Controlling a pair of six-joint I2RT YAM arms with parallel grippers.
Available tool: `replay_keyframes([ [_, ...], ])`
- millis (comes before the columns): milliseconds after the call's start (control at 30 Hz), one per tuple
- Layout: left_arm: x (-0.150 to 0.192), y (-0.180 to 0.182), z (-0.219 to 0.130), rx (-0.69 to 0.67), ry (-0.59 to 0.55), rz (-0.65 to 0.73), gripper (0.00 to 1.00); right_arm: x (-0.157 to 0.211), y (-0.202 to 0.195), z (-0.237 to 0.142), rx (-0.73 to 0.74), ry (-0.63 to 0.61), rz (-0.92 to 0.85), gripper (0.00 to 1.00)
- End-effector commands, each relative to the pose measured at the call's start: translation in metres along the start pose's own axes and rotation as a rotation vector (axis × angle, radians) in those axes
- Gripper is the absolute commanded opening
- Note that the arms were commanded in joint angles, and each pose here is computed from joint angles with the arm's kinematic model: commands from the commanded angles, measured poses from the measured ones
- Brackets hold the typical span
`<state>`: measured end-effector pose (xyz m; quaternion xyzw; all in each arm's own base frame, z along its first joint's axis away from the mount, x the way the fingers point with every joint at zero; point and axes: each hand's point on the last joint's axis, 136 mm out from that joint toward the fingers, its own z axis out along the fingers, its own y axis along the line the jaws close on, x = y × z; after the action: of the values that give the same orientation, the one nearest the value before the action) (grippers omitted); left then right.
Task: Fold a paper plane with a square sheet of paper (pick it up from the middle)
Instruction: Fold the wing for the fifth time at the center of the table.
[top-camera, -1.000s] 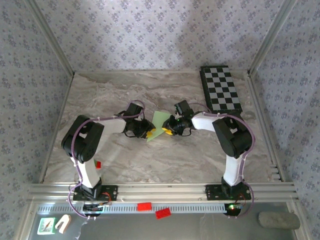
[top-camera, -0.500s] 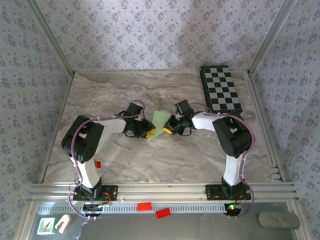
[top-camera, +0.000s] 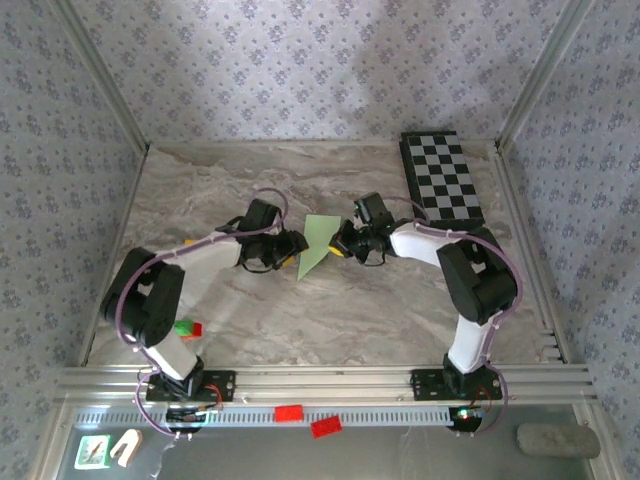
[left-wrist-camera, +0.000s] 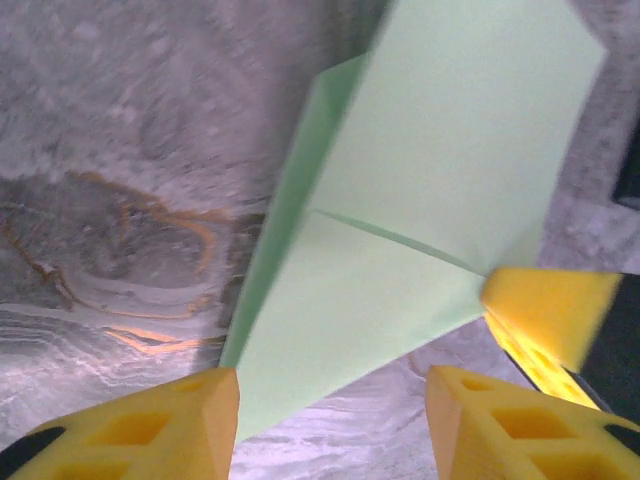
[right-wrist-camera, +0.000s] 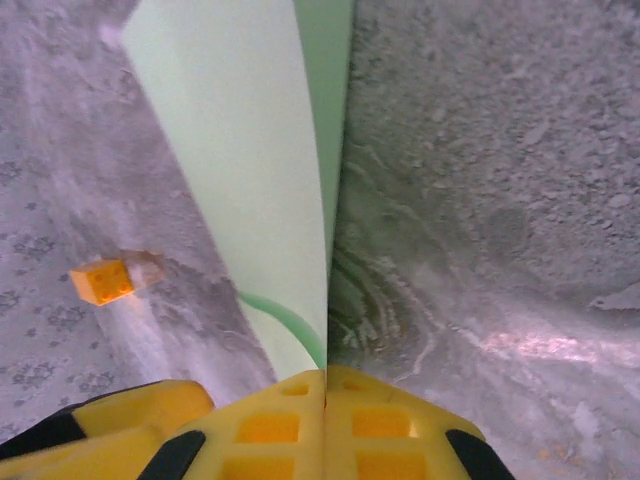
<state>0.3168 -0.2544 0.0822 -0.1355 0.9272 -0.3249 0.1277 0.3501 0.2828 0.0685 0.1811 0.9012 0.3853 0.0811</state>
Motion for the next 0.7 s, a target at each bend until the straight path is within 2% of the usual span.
replay_keyframes([
  [0,-0.004,-0.020,-0.015,-0.018,-0.070,0.269,0.58,-0.005,0.007,-0.011,-0.012,-0.036,0.029,0.00],
  [167,0.006,-0.032,-0.011,-0.037,-0.107,0.504,0.62,-0.006,0.011,-0.015,-0.019,-0.031,0.063,0.00],
  [367,0.016,-0.036,0.007,-0.050,-0.130,0.720,0.67,-0.007,0.013,-0.018,-0.024,-0.018,0.092,0.00],
  [667,0.020,-0.034,0.022,-0.052,-0.142,0.935,0.69,-0.008,0.021,-0.022,-0.032,0.009,0.114,0.00],
])
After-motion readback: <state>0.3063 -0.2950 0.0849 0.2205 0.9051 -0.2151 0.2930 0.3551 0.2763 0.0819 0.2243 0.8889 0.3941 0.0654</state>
